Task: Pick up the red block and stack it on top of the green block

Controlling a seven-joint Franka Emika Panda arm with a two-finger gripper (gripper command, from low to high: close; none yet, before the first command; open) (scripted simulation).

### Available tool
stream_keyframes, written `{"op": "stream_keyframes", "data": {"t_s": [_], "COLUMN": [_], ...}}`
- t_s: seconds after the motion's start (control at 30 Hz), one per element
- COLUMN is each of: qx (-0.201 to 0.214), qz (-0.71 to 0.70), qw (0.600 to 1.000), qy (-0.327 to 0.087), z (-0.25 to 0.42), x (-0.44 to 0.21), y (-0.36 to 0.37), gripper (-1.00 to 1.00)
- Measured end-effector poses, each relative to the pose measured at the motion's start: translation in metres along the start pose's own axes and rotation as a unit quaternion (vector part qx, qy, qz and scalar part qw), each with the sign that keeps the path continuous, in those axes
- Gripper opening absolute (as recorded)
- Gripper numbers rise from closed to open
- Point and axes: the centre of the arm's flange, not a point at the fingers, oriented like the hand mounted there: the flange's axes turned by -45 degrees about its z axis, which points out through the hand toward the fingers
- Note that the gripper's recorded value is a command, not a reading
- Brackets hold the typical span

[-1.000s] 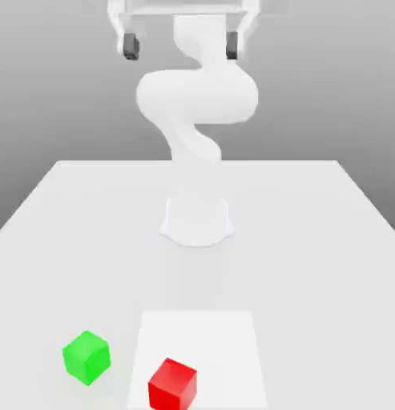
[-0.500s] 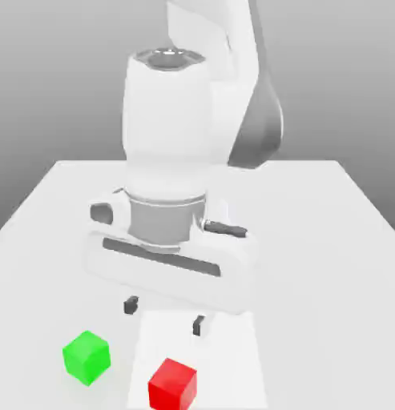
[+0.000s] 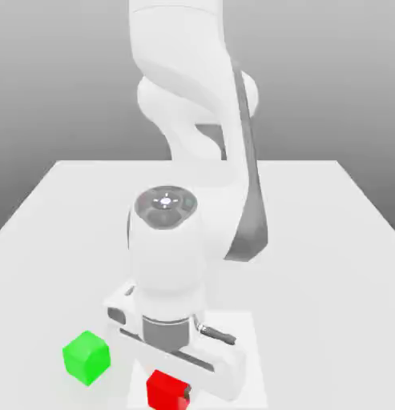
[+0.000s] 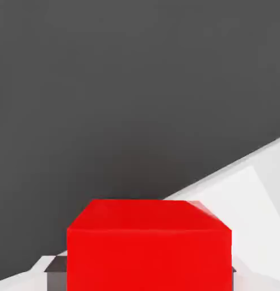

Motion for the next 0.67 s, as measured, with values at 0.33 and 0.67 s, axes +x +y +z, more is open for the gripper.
{"op": "stream_keyframes", "data": {"t_s": [0.33,0.67], "qx": [-0.001,0.0], "qz": [0.212,0.271], "qw": [0.977,0.963], "qy": [0.0,0.0], "z": [-0.081,-0.027], "x": [0.008,0.003], "y": [0.124,0.156], "gripper": [-1.0,1.0]}}
